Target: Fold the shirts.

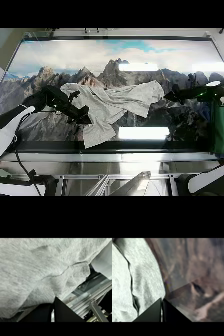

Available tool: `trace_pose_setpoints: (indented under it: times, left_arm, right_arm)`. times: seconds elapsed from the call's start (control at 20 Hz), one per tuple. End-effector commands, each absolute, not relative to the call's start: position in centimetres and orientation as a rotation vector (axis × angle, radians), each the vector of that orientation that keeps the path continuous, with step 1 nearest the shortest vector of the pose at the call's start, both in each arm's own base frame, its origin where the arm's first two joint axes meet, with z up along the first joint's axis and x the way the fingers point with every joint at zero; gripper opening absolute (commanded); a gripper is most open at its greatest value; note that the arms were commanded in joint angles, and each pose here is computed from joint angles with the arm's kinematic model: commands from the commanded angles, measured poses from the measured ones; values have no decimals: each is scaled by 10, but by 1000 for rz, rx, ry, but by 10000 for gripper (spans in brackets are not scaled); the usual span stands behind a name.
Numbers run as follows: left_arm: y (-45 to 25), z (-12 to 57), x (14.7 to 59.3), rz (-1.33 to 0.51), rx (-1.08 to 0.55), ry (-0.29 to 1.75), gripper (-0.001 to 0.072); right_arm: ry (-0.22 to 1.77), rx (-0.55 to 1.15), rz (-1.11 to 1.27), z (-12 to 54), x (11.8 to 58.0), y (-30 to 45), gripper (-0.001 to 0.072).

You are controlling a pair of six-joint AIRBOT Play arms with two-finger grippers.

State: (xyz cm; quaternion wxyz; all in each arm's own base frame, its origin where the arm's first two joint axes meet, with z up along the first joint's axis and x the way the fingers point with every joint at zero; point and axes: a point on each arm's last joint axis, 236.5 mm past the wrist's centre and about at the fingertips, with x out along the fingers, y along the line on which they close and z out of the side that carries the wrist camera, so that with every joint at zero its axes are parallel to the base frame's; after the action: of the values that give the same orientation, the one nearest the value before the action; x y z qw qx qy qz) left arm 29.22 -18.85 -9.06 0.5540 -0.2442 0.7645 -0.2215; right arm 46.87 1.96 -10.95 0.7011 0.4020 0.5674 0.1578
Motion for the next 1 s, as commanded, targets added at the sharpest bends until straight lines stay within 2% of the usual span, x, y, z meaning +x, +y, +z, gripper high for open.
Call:
trace_pose_setpoints:
  times: [0.0, 0.15, 0.3, 0.35, 0.5, 0.55, 0.6, 0.7, 0.85, 0.95]
  left_arm:
    - [-183, -86, 294, -546, -586, 1799, 23]
    - [-170, -52, 302, -612, -581, 1749, 22]
    - [-155, 17, 321, -665, -632, 1530, 23]
    - [-156, 49, 319, -736, -649, 1445, 23]
    - [-171, 201, 283, -1144, -661, 983, 23]
    - [-168, 248, 269, -1184, -633, 812, 23]
    - [-159, 283, 258, -1142, -560, 680, 23]
    - [-141, 328, 246, -982, -441, 527, 22]
    - [-133, 361, 237, -922, -383, 476, 22]
    - [-109, 350, 271, -818, -427, 529, 23]
  right_arm:
    - [1127, 1066, 594, -51, 480, 53, 15]
    - [980, 1072, 777, 22, 475, 55, 14]
    - [845, 956, 837, 98, 458, 43, 14]
    - [779, 917, 891, 133, 446, 46, 14]
    - [409, 756, 1089, 277, 380, 67, 14]
    - [274, 665, 1114, 322, 354, 74, 14]
    - [144, 555, 1090, 361, 329, 81, 14]
    - [49, 386, 877, 392, 315, 83, 13]
    - [73, 371, 713, 397, 307, 79, 14]
    - [226, 385, 531, 354, 330, 50, 14]
